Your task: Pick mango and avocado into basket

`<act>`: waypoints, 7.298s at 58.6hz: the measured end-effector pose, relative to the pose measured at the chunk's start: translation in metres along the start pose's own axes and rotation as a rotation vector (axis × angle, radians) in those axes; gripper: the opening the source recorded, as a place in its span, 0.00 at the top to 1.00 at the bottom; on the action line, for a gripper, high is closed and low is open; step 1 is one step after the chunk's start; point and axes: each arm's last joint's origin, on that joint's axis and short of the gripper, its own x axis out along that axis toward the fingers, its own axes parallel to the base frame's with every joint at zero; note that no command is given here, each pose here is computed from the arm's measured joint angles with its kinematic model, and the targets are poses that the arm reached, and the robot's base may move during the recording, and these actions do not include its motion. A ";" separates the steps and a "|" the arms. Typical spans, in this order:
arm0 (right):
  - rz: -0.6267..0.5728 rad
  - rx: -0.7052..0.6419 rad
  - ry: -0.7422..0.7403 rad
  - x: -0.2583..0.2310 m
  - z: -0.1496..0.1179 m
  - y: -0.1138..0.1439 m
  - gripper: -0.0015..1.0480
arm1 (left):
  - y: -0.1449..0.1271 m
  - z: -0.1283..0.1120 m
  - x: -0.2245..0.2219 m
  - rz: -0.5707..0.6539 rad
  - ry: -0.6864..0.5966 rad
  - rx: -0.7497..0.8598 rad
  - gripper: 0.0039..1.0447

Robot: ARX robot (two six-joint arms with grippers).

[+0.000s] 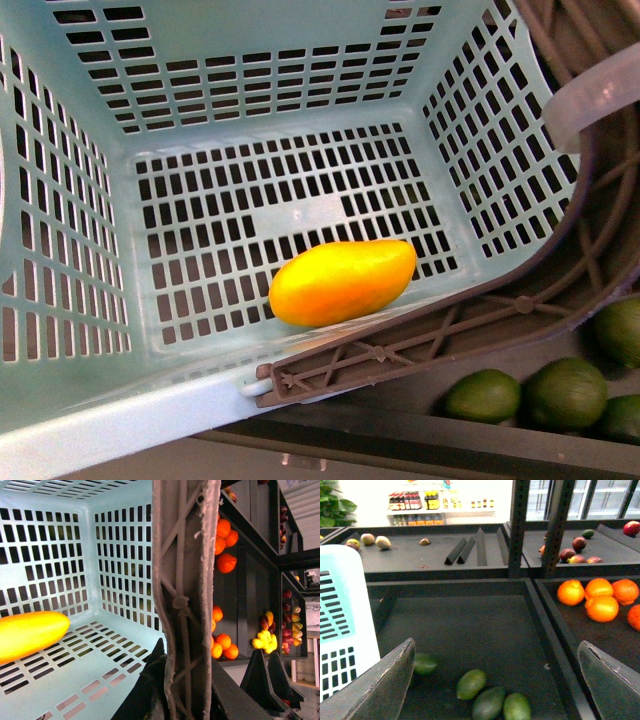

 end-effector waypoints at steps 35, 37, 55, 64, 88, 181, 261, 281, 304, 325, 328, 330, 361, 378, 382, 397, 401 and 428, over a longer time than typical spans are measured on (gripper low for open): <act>0.003 0.000 0.001 0.000 0.000 0.000 0.08 | 0.001 0.002 -0.002 0.003 -0.012 0.000 0.92; -0.004 0.002 0.003 0.000 0.000 0.000 0.08 | 0.000 0.001 -0.002 -0.001 -0.006 0.000 0.92; -0.454 0.166 0.523 0.022 -0.012 -0.063 0.08 | -0.001 0.000 -0.001 -0.002 -0.004 0.005 0.92; -0.371 0.130 0.588 0.040 -0.042 -0.112 0.08 | 0.000 0.001 -0.001 0.003 -0.011 0.004 0.92; -0.318 0.042 0.863 0.090 -0.149 -0.173 0.08 | -0.001 0.000 -0.001 -0.003 -0.003 0.002 0.92; -0.255 0.197 0.976 0.184 -0.246 -0.159 0.08 | -0.001 0.000 -0.001 -0.002 -0.004 0.002 0.92; -0.101 0.154 0.691 0.123 -0.125 -0.142 0.37 | -0.001 0.000 -0.001 -0.004 -0.002 0.002 0.92; 0.115 0.009 0.296 0.102 0.035 -0.064 0.37 | -0.001 0.000 -0.001 -0.003 -0.002 0.002 0.92; 0.357 0.045 0.181 0.107 0.072 0.055 0.37 | -0.001 0.000 -0.001 -0.003 -0.002 0.002 0.92; 0.456 0.042 0.225 0.119 0.062 0.136 0.38 | -0.001 0.000 -0.001 -0.003 -0.003 0.003 0.92; 0.455 0.045 0.234 0.122 0.058 0.142 0.38 | -0.001 0.000 -0.001 -0.003 -0.003 0.002 0.92; 0.453 0.046 0.240 0.123 0.056 0.145 0.38 | -0.001 0.000 -0.001 -0.003 -0.003 0.002 0.92; 0.384 0.060 0.226 0.122 0.067 0.148 0.08 | 0.000 0.000 -0.001 0.000 -0.002 0.000 0.92; 0.257 0.078 0.159 0.113 0.089 0.125 0.08 | 0.000 0.000 -0.001 0.000 -0.002 0.003 0.92; 0.257 0.076 0.165 0.113 0.087 0.125 0.08 | 0.000 0.000 -0.001 -0.004 0.003 0.001 0.92; 0.009 0.023 -0.009 0.081 0.057 0.075 0.45 | 0.000 0.001 -0.001 0.004 -0.008 0.000 0.92; 0.009 0.014 -0.006 0.068 0.045 0.060 0.59 | 0.000 0.000 -0.001 0.005 -0.008 0.005 0.92; 0.008 -0.003 0.004 0.013 0.004 0.008 0.98 | 0.000 0.000 -0.001 0.000 -0.002 0.001 0.92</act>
